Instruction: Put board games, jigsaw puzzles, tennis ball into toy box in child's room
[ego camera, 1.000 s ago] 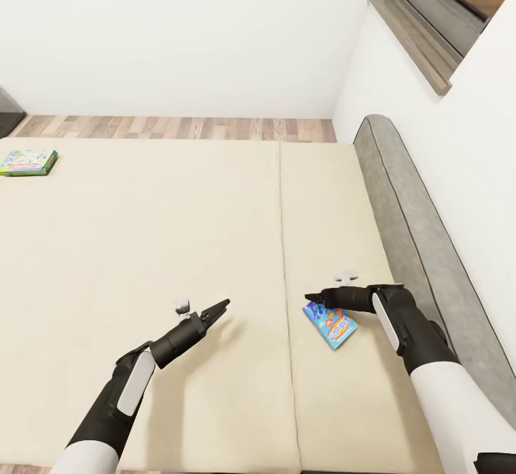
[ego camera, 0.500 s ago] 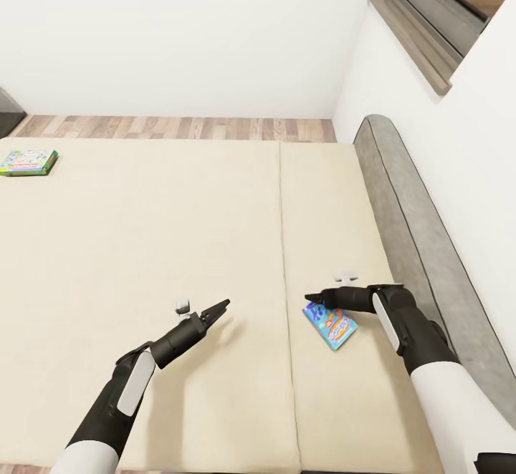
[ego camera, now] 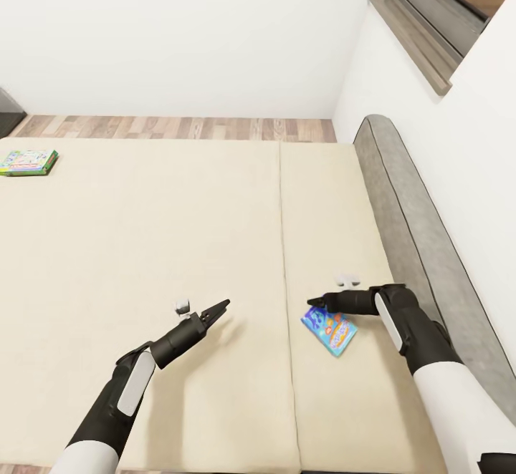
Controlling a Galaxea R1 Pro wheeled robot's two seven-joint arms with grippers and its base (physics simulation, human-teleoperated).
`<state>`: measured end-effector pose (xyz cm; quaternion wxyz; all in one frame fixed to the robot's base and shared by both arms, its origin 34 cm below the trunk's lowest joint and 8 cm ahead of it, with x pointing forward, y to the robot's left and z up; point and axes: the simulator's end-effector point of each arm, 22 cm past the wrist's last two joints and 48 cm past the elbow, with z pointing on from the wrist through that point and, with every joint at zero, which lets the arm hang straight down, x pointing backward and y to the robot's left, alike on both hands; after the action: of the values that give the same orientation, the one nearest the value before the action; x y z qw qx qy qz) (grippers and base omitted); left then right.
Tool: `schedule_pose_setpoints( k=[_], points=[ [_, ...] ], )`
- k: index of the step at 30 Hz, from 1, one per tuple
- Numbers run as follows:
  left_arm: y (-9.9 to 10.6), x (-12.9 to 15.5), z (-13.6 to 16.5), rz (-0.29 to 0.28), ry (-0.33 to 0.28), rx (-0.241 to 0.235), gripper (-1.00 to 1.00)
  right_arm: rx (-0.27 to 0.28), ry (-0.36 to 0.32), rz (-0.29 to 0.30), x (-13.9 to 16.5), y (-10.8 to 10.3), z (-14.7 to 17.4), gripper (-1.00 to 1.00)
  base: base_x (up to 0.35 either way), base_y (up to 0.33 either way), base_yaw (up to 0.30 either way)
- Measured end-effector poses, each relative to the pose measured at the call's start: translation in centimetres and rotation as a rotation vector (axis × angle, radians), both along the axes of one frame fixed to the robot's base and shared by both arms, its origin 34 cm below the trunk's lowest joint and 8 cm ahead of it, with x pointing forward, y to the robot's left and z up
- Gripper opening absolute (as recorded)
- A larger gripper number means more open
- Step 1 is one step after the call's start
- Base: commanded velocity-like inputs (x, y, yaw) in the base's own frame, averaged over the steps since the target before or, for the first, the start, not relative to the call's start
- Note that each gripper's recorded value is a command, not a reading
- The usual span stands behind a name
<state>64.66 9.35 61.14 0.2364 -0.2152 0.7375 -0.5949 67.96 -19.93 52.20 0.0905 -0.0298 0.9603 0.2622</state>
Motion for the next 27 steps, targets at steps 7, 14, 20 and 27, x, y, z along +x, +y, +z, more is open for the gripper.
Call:
schedule_pose_setpoints(
  k=[7,14,20,27],
  points=[
    [0.0,0.0,0.0,0.000,0.001,0.000,1.00,0.004,0.045,-0.006,-0.8,-0.1,-0.1,1.00,0.000,0.000,0.000],
    [0.0,0.0,0.0,0.000,0.000,0.000,1.00,0.019,0.063,-0.002,-1.2,0.1,0.1,1.00,0.000,0.000,0.000],
    [0.0,0.0,0.0,0.000,0.000,0.000,1.00,0.077,0.073,0.013,-1.5,1.1,0.8,1.00,0.000,0.000,0.000],
    [0.0,0.0,0.0,0.000,0.001,0.000,1.00,0.120,0.094,0.033,-2.3,1.7,1.1,1.00,0.000,0.000,0.000]
  ],
)
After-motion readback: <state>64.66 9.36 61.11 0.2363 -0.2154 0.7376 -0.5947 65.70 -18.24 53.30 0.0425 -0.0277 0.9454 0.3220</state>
